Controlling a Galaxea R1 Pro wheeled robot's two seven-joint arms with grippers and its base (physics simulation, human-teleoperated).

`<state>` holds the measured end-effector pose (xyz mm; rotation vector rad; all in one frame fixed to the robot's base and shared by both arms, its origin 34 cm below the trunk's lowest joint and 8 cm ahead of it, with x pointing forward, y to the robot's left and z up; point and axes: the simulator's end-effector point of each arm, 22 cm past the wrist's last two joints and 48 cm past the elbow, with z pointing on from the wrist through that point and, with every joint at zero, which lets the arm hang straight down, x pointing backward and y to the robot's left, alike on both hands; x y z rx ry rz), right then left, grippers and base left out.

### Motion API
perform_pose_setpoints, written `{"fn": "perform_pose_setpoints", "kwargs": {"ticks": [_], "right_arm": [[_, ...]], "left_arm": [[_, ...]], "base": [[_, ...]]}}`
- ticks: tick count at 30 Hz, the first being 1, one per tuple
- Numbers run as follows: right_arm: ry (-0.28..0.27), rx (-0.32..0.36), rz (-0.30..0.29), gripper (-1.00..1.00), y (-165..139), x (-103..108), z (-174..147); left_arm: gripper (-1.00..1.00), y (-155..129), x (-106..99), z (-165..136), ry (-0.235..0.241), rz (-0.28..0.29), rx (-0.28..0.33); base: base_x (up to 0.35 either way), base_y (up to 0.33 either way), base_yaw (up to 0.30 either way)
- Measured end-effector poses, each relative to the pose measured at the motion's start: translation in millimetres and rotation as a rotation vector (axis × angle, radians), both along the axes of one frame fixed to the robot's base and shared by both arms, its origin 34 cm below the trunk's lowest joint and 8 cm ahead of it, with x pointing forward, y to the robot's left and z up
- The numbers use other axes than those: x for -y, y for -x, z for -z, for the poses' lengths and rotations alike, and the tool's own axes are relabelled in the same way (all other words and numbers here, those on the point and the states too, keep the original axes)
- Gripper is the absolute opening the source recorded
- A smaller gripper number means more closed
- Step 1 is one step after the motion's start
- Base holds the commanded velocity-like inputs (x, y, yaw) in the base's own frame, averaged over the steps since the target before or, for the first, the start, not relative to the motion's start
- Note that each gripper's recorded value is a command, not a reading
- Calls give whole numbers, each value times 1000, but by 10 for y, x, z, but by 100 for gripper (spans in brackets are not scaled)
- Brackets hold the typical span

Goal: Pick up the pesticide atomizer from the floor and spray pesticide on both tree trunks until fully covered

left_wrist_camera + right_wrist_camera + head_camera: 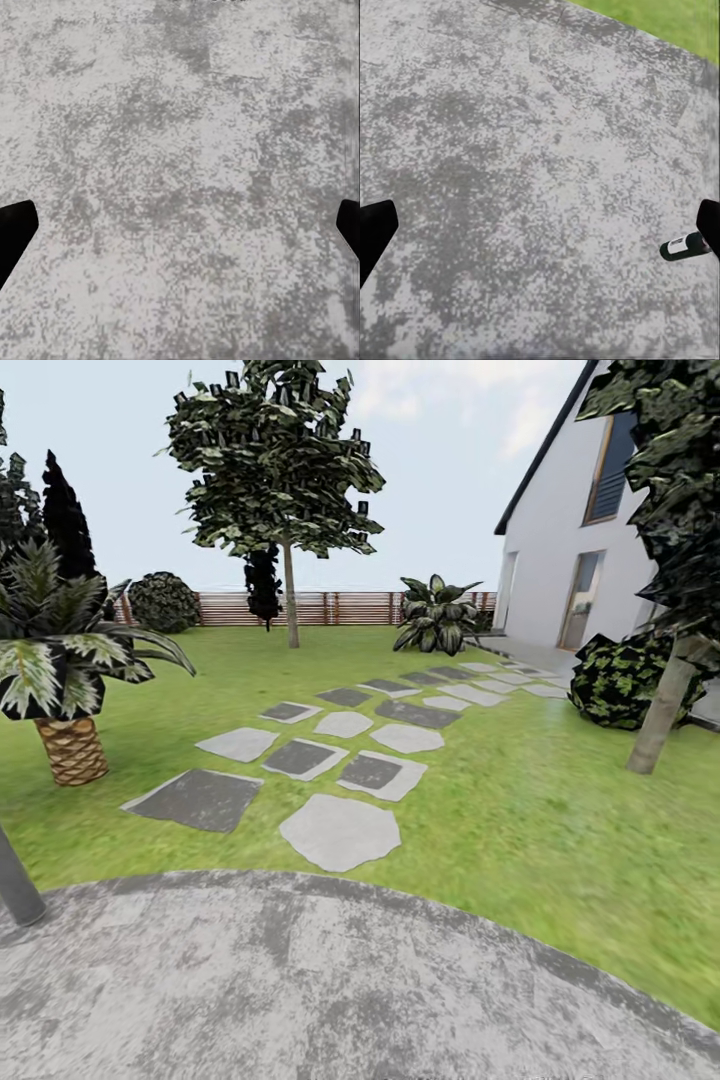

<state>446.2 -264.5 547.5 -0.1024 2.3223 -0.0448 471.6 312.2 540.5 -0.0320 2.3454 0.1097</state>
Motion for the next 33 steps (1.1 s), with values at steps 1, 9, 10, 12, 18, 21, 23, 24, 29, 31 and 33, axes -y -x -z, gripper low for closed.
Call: {"fn": "perform_pose_setpoints", "kwargs": {"ticks": [1,9,10,12,18,21,23,24,29,31,33], "right_arm": [[0,0,0,100,0,1,0],[1,0,0,100,0,1,0],[1,0,0,100,0,1,0],[1,0,0,100,0,1,0],[1,0,0,100,0,1,0],[1,0,0,100,0,1,0],[1,0,-1,100,1,1,0],[1,0,-1,100,0,1,0],[1,0,0,100,1,1,1],[1,0,0,100,1,1,1],[1,-1,0,100,3,1,2]], "left_arm": [[100,0,0,0,0,0,0],[100,-5,-3,-4,1,-2,2],[100,-6,0,-5,1,-2,2],[100,-6,2,-5,3,-4,2],[100,-5,0,-4,4,-7,2],[100,-4,-2,-4,3,-6,2],[100,-2,-2,-3,3,-6,1],[100,-2,-4,-2,3,-6,1],[100,-1,-10,-2,3,-8,1],[100,-1,-11,-2,3,-8,1],[100,-1,-13,-2,3,-9,1]], "base": [[-14,6,-298],[-4,2,-299],[0,0,-299],[0,0,-299],[0,0,-299],[0,0,-299],[0,0,-299],[0,19,-300],[0,177,-299],[0,278,-299],[0,292,-297]]}}
